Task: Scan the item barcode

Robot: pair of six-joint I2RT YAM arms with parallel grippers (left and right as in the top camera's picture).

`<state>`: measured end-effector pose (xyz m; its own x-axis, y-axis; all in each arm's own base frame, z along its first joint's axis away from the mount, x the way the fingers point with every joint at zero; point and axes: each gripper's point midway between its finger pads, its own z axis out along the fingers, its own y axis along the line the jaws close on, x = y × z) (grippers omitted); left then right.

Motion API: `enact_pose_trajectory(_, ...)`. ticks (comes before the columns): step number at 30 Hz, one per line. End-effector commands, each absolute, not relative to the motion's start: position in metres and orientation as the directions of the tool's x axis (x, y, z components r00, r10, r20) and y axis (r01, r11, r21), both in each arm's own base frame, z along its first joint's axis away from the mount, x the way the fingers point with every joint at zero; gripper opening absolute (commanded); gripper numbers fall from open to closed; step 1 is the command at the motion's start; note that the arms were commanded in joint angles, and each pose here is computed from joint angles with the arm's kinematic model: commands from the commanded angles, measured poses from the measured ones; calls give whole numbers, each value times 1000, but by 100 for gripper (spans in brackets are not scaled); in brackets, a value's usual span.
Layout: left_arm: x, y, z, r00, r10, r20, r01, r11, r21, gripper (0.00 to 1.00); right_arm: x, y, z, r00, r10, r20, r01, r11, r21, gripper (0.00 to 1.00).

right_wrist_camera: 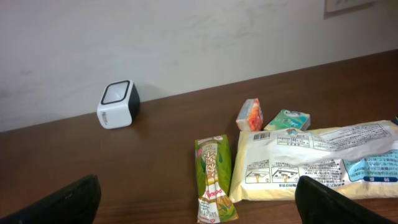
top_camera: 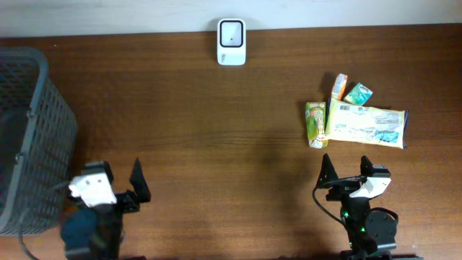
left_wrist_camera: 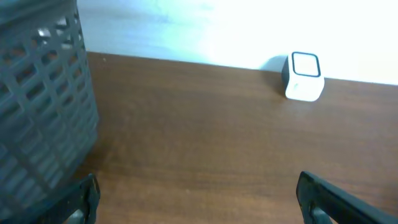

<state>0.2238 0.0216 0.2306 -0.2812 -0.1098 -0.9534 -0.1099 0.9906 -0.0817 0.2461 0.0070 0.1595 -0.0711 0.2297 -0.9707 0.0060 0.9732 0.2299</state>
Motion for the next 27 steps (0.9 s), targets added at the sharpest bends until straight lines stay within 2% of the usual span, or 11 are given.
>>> enact_pose_trajectory(1, 225, 21, 203, -239, -146, -960, -112, 986, -122, 99, 246, 6, 157, -74, 237, -969, 10, 971, 237, 99)
enact_pose_trajectory(8, 248, 23, 189, -82, -126, -989, -88, 989, -119, 99, 246, 6, 157, -74, 237, -969, 10, 971, 237, 99)
enact_pose_trajectory(15, 253, 24, 184, 31, -91, -995, -76, 993, -93, 99, 246, 6, 157, -74, 237, -969, 10, 971, 237, 99)
enact_pose_trajectory(19, 251, 26, 184, 29, -21, -999, -92, 995, -24, 99, 246, 6, 157, -74, 237, -969, 10, 971, 237, 99)
enact_pose_trajectory(27, 243, 40, 160, -62, -13, -998, -180, 984, -2, 99, 246, 6, 157, -74, 237, -969, 10, 971, 237, 99)
